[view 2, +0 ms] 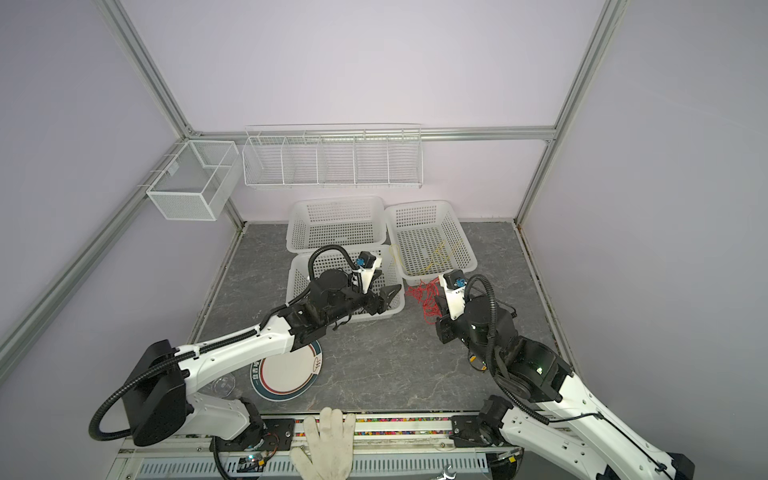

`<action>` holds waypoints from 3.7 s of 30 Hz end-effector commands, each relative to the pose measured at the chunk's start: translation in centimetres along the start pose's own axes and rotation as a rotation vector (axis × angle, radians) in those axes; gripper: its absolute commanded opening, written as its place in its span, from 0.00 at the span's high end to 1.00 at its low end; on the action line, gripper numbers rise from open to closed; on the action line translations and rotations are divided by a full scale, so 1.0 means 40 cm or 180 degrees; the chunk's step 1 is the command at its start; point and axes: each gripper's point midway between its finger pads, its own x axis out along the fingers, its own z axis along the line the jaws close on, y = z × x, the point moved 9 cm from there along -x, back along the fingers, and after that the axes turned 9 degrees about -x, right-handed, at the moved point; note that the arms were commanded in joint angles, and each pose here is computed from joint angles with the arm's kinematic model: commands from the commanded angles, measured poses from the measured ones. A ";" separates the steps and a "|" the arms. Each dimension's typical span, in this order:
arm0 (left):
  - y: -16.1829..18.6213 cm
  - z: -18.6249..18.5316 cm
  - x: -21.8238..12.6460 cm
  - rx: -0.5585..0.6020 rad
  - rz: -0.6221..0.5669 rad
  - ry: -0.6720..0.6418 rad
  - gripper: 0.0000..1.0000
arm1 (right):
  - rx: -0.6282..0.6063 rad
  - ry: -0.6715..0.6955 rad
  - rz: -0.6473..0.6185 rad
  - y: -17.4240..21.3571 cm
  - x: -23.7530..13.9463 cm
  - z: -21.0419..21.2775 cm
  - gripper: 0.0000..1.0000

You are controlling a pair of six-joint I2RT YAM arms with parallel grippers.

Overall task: Untangle the cables
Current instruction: 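Lift the red wire with the right gripper while the left gripper reaches toward it, then grasp the raised red wire with the left gripper beside the right gripper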

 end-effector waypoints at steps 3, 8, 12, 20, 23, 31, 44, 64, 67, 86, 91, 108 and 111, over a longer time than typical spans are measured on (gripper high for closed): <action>-0.009 -0.069 0.065 0.0246 -0.0027 0.0274 0.26 | -0.0057 -0.0004 -0.0275 -0.033 -0.036 -0.013 0.94; 0.036 -0.084 0.112 0.0457 0.0167 0.0155 0.26 | -0.0058 0.0095 -0.0338 -0.032 -0.061 -0.028 0.94; 0.055 -0.074 0.122 0.0520 0.0251 0.0038 0.26 | -0.0063 0.0171 -0.0349 -0.025 -0.078 -0.039 0.94; 0.072 -0.063 0.125 0.0565 0.0122 -0.0016 0.24 | -0.0076 0.0190 -0.0375 -0.014 -0.095 -0.046 0.94; 0.078 -0.062 0.135 0.0589 0.0161 -0.0022 0.24 | -0.0063 0.0202 -0.0394 -0.012 -0.100 -0.048 0.94; 0.069 -0.084 0.106 0.0576 0.0050 0.0319 0.21 | -0.0089 0.0343 -0.0264 0.000 -0.075 -0.049 0.94; 0.093 -0.072 0.057 0.0641 0.0013 0.0331 0.11 | 0.0059 0.0476 -0.0235 0.021 -0.071 -0.057 0.94; 0.168 -0.050 0.107 0.0428 0.0170 0.0245 0.24 | 0.0286 0.0210 -0.0343 0.005 -0.105 -0.053 0.94; 0.173 -0.048 0.111 0.0422 0.0183 0.0239 0.30 | 0.0333 0.0183 -0.0362 0.007 -0.109 -0.053 0.94; 0.134 -0.096 0.116 0.0488 -0.0045 0.0831 0.51 | 0.0371 0.0081 -0.0413 -0.001 -0.084 -0.038 0.94; 0.145 -0.089 0.122 0.0481 -0.0017 0.0769 0.60 | 0.0335 0.0106 -0.0424 -0.008 -0.080 -0.038 0.93; 0.161 -0.087 0.148 0.0355 -0.0003 0.0775 1.00 | 0.0341 0.0216 -0.0633 -0.028 -0.108 -0.055 0.92; 0.146 -0.095 0.149 0.0337 0.0003 0.0831 1.00 | 0.0319 0.0422 -0.0495 -0.019 -0.088 -0.061 0.91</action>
